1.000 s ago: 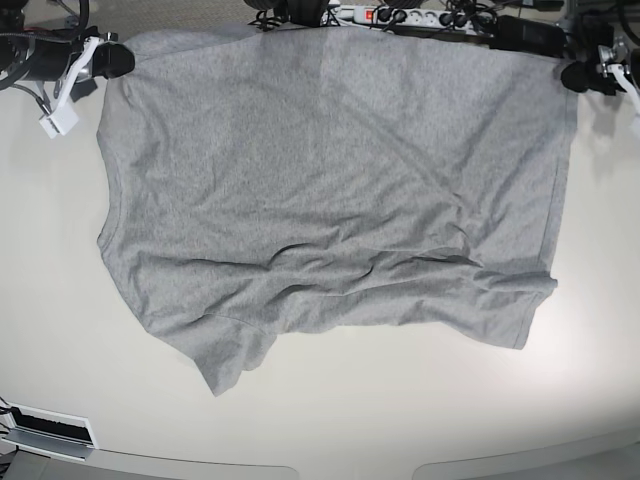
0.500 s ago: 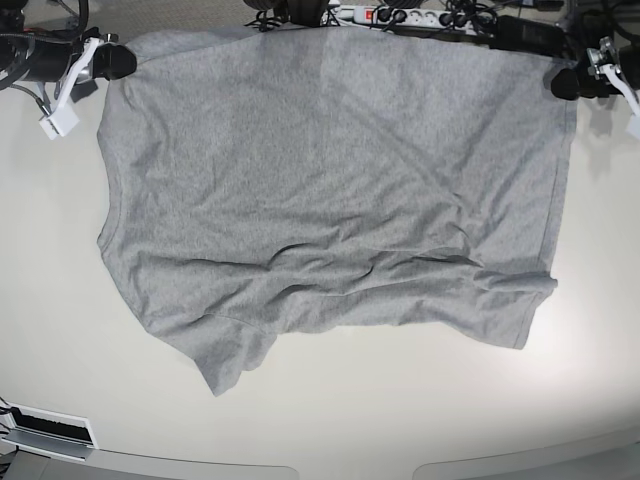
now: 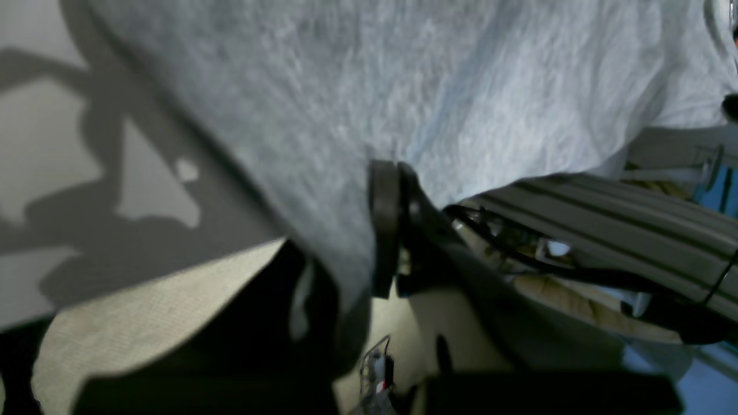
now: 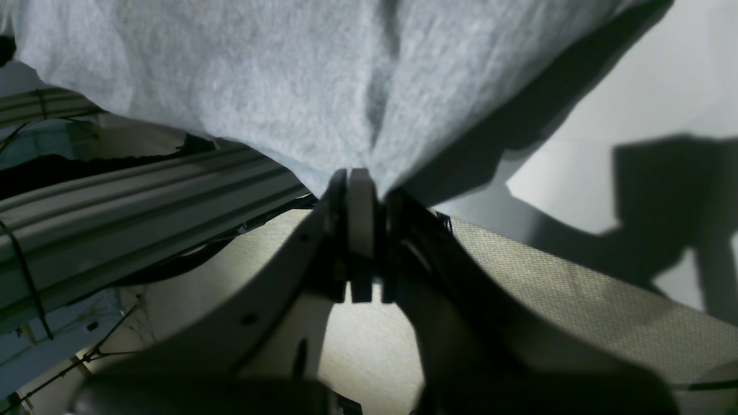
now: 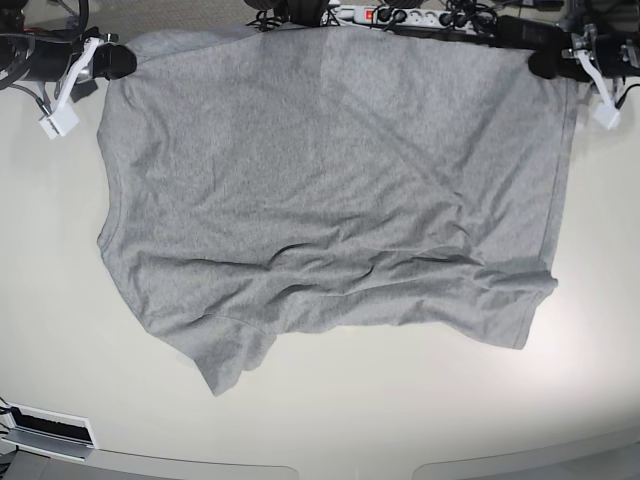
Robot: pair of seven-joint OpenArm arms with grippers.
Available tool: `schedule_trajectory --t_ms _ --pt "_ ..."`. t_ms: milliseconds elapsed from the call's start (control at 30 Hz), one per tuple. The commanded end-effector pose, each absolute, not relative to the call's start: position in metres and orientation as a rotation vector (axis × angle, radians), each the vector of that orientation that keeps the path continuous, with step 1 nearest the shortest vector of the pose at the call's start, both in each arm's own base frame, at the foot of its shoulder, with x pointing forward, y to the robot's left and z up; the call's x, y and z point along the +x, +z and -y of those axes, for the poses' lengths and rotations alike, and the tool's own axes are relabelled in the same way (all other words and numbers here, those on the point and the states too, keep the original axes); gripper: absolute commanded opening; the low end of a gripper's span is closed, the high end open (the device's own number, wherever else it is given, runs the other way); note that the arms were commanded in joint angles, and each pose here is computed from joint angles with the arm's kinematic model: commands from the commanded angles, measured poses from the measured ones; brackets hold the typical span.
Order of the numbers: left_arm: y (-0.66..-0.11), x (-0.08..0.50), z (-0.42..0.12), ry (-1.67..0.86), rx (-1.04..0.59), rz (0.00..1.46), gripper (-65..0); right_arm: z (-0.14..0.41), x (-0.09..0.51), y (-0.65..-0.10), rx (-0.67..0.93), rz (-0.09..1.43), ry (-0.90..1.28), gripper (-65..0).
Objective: Layout the t-shirt on the table in an organized manner, then fold the t-shirt properly
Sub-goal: 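Lift the shoulder edge with both grippers and pull it taut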
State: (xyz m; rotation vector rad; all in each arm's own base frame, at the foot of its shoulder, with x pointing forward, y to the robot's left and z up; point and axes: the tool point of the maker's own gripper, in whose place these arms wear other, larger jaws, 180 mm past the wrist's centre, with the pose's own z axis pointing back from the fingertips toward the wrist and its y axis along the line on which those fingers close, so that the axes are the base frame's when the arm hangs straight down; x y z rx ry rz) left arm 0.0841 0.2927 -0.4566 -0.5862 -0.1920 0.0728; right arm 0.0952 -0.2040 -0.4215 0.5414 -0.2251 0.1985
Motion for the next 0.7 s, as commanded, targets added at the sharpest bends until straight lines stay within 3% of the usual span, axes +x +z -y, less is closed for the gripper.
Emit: schedule_trajectory --t_ms 0,367,667 --pt "-0.446 0.093 -0.305 0.045 -0.558 0.208 -65.0 0.207 0.101 -0.415 0.538 0.250 0.212 -65.0" --pt "-0.380 0.134 -0.320 -0.008 -0.621 0.329 -65.0 0.204 0.097 -0.406 0.517 0.229 0.272 -65.0" --pt "-0.374 0.107 -0.311 -0.063 -0.641 0.243 -65.0 0.201 0.084 -0.385 0.463 0.227 0.383 -65.0"
